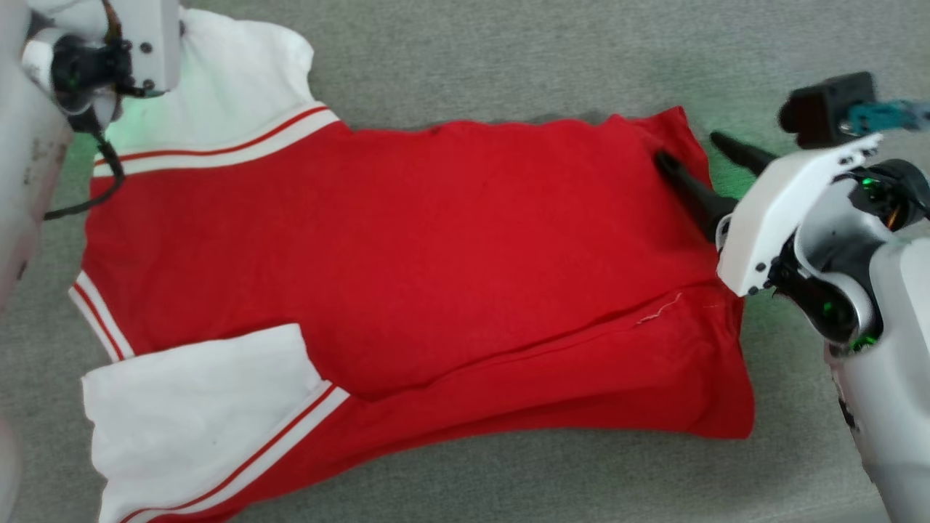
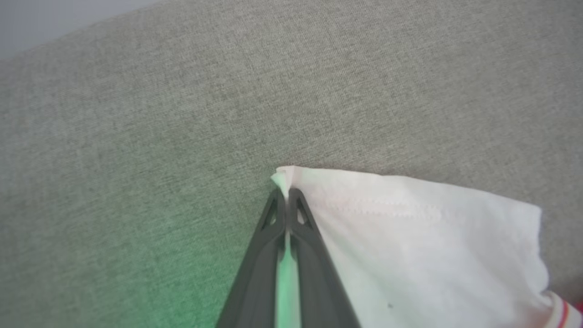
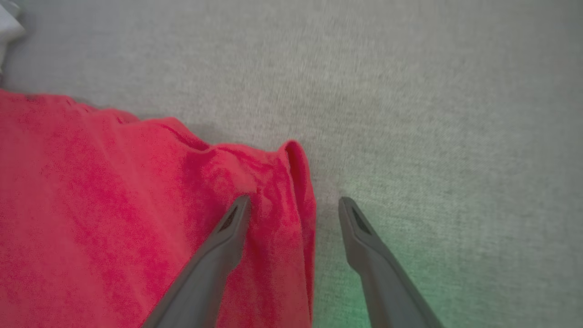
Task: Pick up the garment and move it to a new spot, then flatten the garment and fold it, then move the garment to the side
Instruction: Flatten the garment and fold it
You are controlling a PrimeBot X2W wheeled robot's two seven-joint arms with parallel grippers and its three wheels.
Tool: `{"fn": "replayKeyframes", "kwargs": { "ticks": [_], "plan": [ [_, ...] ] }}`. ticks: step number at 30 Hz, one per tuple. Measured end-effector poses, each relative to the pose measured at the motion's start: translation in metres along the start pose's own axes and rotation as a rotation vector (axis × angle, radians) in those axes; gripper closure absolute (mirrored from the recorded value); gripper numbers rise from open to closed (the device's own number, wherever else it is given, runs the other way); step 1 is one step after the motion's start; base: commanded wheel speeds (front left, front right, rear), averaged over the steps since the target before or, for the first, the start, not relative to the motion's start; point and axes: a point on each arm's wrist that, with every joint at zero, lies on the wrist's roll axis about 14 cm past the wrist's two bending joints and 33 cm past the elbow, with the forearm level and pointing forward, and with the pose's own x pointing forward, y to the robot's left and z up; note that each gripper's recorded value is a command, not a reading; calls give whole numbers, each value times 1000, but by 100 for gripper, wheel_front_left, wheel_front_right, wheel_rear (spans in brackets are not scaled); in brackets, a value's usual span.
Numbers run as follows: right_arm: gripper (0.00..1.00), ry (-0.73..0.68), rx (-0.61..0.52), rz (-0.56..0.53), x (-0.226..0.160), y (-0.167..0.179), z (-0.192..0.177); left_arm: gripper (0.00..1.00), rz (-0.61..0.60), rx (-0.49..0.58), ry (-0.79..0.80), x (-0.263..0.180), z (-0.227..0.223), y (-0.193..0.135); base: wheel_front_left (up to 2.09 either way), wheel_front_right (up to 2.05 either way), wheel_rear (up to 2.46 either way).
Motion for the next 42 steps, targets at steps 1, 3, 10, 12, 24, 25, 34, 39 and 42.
{"fn": "replayKeyframes", "kwargs": {
  "ticks": [1,3,10,12,24,25,34,39,42],
  "plan": [
    [0,45,14,5,4,0,-7,100,-2,0,-3,0,0,0,0,0,0],
    [0,115,13,17,11,1,-13,100,-1,0,-6,0,0,1,0,0,0],
    [100,273,6,45,22,3,-14,100,-4,-1,-25,-2,1,-1,0,0,0],
    [100,287,0,42,23,2,-13,100,-3,0,-37,-5,2,-1,0,0,0],
    [100,182,-37,33,8,-3,8,100,-12,6,-146,-54,28,-5,0,0,0],
    [100,174,-42,32,4,-4,8,100,-15,5,-154,-61,30,-5,0,0,0],
    [100,134,-69,33,-32,-7,2,100,7,59,-159,-124,19,2,0,0,0],
    [100,146,-73,64,-52,5,-10,100,14,57,-136,-158,-4,0,0,0,0],
    [100,174,-83,81,-64,12,-19,100,21,53,-111,-176,-26,-6,0,0,0]
  ]
}}
